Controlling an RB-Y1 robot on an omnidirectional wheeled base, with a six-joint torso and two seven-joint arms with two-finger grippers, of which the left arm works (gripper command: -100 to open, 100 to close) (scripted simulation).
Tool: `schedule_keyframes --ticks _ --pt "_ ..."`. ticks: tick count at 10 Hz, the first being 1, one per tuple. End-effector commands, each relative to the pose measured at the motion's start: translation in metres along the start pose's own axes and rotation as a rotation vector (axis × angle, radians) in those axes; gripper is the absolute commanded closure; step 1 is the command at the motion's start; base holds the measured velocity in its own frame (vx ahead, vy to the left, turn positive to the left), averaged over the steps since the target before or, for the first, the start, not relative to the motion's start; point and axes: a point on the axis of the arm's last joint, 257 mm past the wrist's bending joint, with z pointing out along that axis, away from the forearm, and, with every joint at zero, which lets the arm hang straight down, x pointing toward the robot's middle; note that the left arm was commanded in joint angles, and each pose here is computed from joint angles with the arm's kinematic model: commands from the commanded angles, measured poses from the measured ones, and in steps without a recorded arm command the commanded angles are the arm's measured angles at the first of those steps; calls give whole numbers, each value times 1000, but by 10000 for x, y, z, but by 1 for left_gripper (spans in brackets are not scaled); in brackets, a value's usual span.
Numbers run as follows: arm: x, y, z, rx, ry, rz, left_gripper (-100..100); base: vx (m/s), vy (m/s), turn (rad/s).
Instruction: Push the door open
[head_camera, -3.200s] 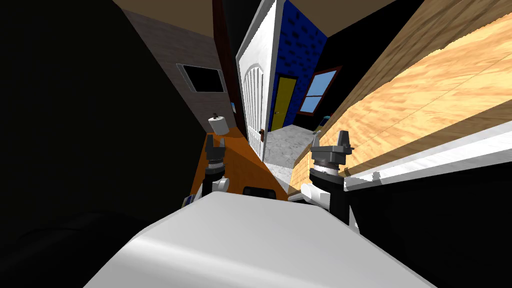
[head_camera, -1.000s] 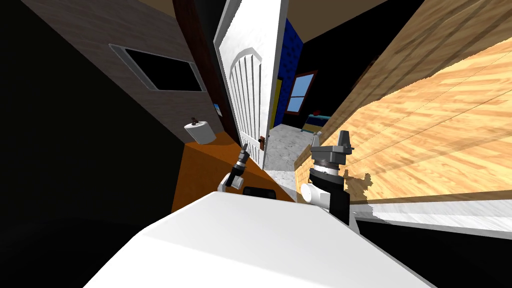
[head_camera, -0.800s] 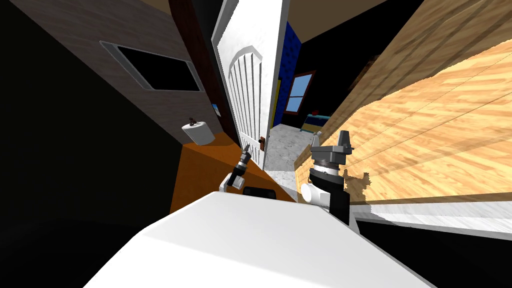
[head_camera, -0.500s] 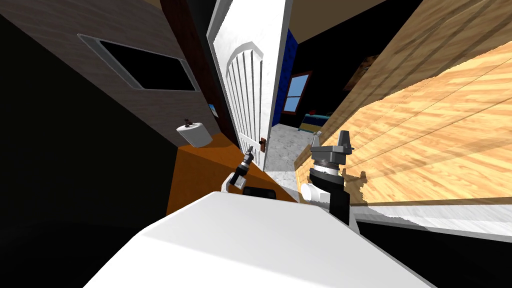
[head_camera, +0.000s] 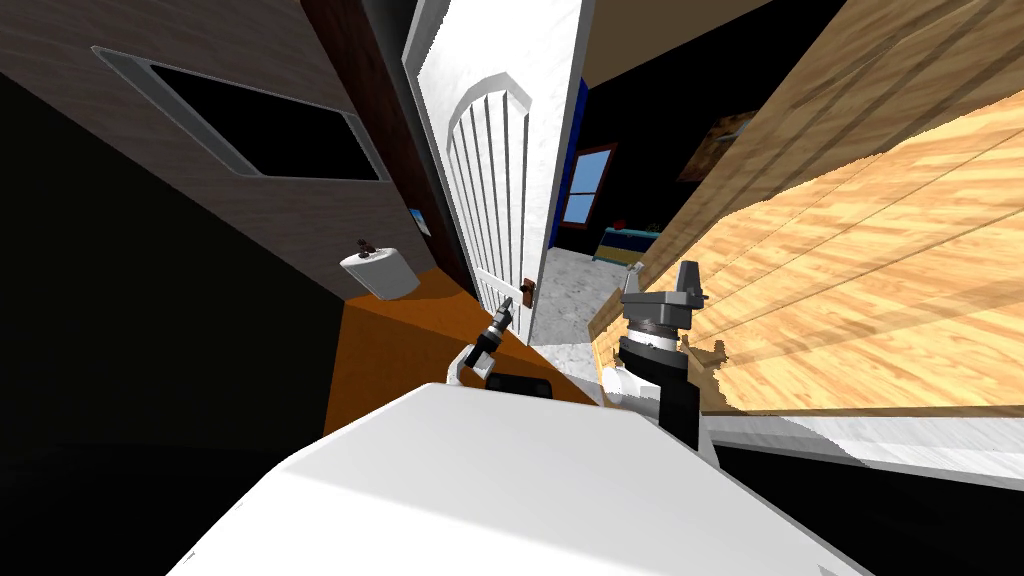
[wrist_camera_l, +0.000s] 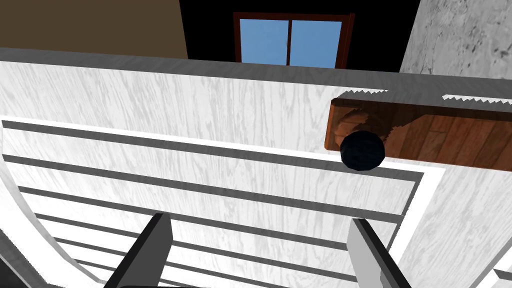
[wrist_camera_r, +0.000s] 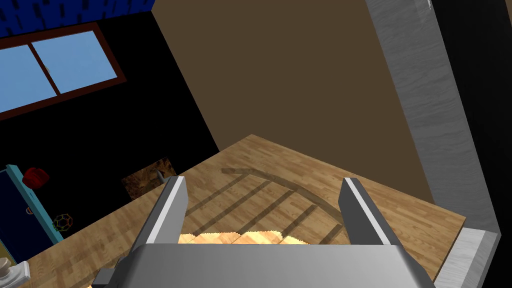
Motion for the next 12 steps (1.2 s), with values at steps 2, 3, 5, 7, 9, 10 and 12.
schedule_keyframes --ticks 2,3,5,7,9,10,12 --pt "113 211 2 -46 30 -3 -100 62 93 -72" --pt "177 335 5 -76 49 -4 -100 110 131 -114" --pt "236 458 3 -106 67 -3 -100 100 120 -88" --pt "302 604 -4 -141 88 -1 -100 104 107 -82" --pt "363 750 -18 -177 109 2 -100 87 97 -74" --pt "387 811 -26 -192 118 4 -100 102 126 -70" --pt "354 789 1 -185 107 3 -100 78 11 -34"
